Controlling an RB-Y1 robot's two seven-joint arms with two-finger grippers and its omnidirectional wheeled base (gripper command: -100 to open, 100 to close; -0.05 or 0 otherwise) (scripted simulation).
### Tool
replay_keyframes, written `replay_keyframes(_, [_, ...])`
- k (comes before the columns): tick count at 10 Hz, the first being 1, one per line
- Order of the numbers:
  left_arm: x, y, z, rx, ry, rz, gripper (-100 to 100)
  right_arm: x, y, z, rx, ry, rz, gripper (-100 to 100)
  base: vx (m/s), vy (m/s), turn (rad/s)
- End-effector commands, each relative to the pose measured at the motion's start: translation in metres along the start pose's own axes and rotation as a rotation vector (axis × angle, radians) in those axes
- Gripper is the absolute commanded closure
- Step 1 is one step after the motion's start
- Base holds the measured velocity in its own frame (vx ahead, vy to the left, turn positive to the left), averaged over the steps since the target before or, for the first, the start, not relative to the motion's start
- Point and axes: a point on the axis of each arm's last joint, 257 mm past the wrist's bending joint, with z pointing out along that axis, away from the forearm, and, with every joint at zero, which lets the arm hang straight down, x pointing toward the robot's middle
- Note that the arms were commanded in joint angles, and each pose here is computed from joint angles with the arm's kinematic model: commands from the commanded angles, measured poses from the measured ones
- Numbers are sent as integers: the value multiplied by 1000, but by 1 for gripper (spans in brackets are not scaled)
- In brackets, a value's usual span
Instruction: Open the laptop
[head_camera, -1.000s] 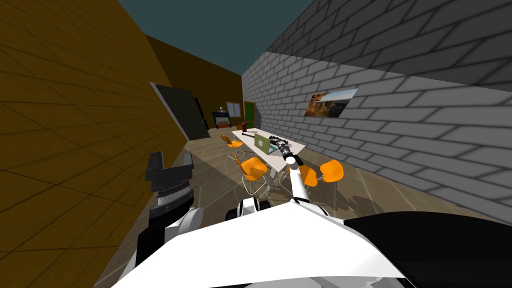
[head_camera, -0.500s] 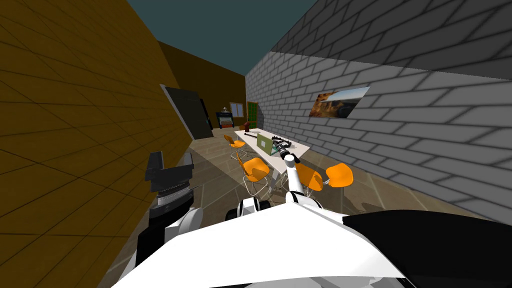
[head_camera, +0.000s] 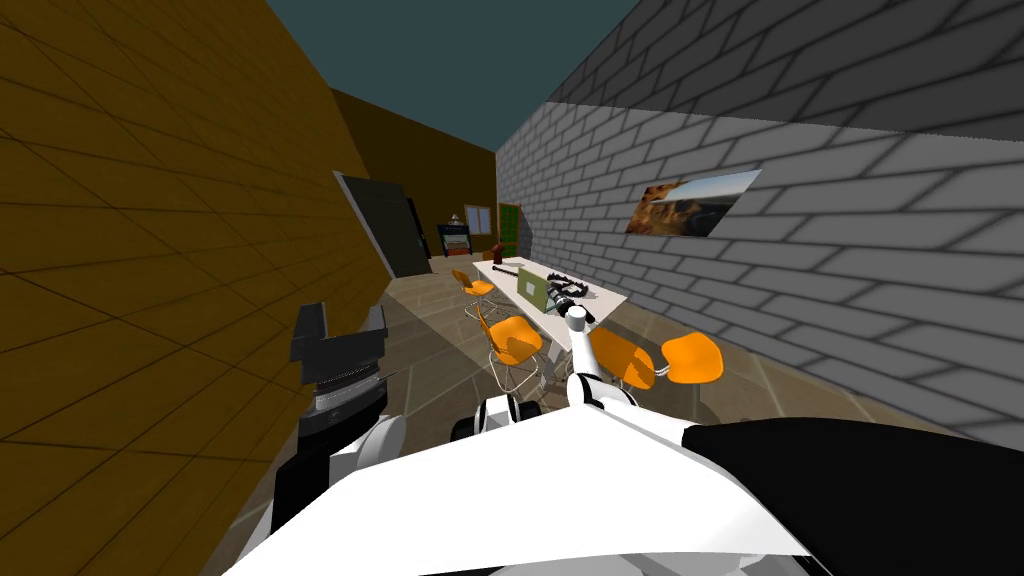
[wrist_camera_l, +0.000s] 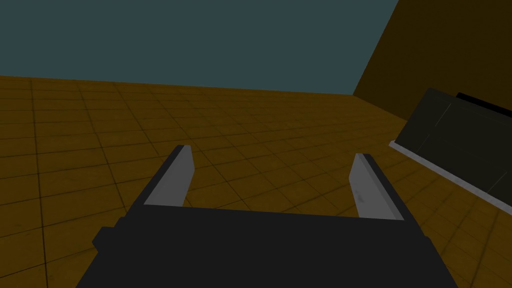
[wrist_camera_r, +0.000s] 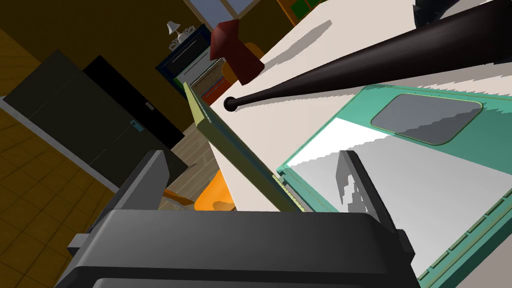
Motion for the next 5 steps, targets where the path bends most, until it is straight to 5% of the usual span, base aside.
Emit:
replay_keyframes(1, [0,0,0,0,0,0,0,-1,-1,0,2,-3,6,-100,0,0,0])
replay_keyframes(2, [0,0,0,0,0,0,0,-1,-1,0,2,-2,5,100,0,0,0])
replay_keyframes(5, [0,0,0,0,0,0,0,0,3,10,-2,-40,57,100,12,-3,-41])
